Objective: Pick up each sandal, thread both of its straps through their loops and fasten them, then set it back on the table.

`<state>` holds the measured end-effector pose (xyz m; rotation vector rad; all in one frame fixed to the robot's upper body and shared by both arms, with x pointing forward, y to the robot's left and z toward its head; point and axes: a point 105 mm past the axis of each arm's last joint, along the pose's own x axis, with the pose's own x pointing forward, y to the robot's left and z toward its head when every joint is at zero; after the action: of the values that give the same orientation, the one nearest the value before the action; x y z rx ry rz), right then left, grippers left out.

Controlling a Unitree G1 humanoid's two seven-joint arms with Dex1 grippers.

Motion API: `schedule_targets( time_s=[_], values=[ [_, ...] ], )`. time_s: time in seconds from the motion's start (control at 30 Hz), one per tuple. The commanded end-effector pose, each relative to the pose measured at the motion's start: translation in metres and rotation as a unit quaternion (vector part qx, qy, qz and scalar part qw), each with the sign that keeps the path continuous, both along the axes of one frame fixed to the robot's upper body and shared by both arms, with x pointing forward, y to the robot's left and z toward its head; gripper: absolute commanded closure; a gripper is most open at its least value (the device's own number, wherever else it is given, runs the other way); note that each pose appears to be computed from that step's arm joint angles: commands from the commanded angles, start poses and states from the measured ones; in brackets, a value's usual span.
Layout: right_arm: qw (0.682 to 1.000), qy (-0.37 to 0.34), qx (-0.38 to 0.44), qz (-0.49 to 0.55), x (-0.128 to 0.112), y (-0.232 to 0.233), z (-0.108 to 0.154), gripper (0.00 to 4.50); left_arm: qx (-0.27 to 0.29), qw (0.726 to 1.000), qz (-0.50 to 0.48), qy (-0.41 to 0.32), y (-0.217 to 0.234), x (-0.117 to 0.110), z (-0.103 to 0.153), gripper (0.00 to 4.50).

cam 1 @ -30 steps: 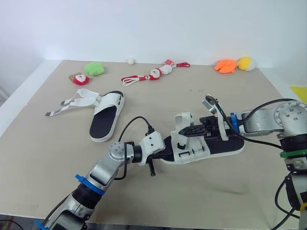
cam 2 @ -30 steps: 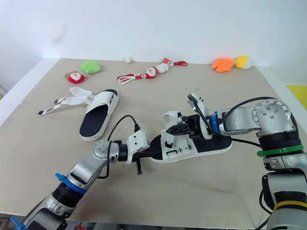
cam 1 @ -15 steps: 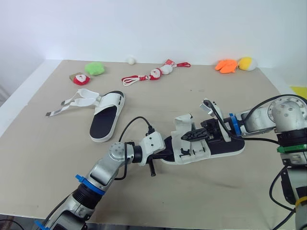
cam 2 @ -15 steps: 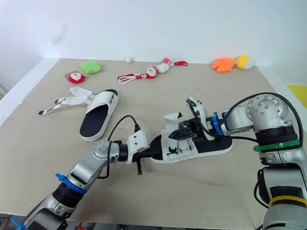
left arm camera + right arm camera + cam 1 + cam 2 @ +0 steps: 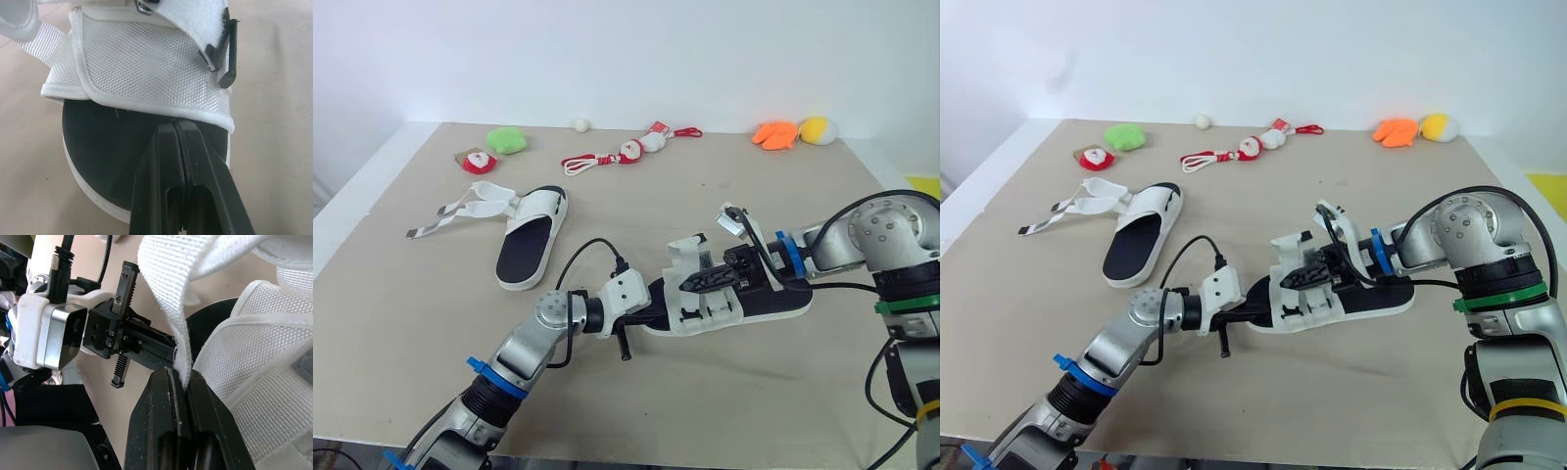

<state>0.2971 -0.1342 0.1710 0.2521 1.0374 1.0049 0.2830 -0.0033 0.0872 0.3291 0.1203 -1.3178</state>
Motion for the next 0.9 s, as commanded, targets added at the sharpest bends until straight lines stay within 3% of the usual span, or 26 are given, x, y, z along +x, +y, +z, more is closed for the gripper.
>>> schedule_targets(
  time_s=[0.03, 0.27, 0.5, 0.9],
  values=[
    [1.000, 0.010, 0.002, 0.006, 0.002, 0.002, 0.002, 4.44, 0.060, 0.996, 0.016, 0.064, 0.008, -0.009, -0.045, 4.50],
    [0.999, 0.014, -0.033, 0.016, -0.003, -0.003, -0.012, 4.44, 0.058, 0.996, 0.019, 0.067, 0.007, -0.011, -0.046, 4.50],
    [0.995, -0.034, -0.088, 0.027, 0.006, -0.012, -0.027, 4.44, 0.057, 0.996, 0.019, 0.066, 0.007, -0.011, -0.045, 4.50],
    [0.992, -0.068, -0.057, 0.087, 0.003, -0.004, -0.013, 4.44, 0.057, 0.996, 0.020, 0.066, 0.007, -0.010, -0.046, 4.50]
  ],
)
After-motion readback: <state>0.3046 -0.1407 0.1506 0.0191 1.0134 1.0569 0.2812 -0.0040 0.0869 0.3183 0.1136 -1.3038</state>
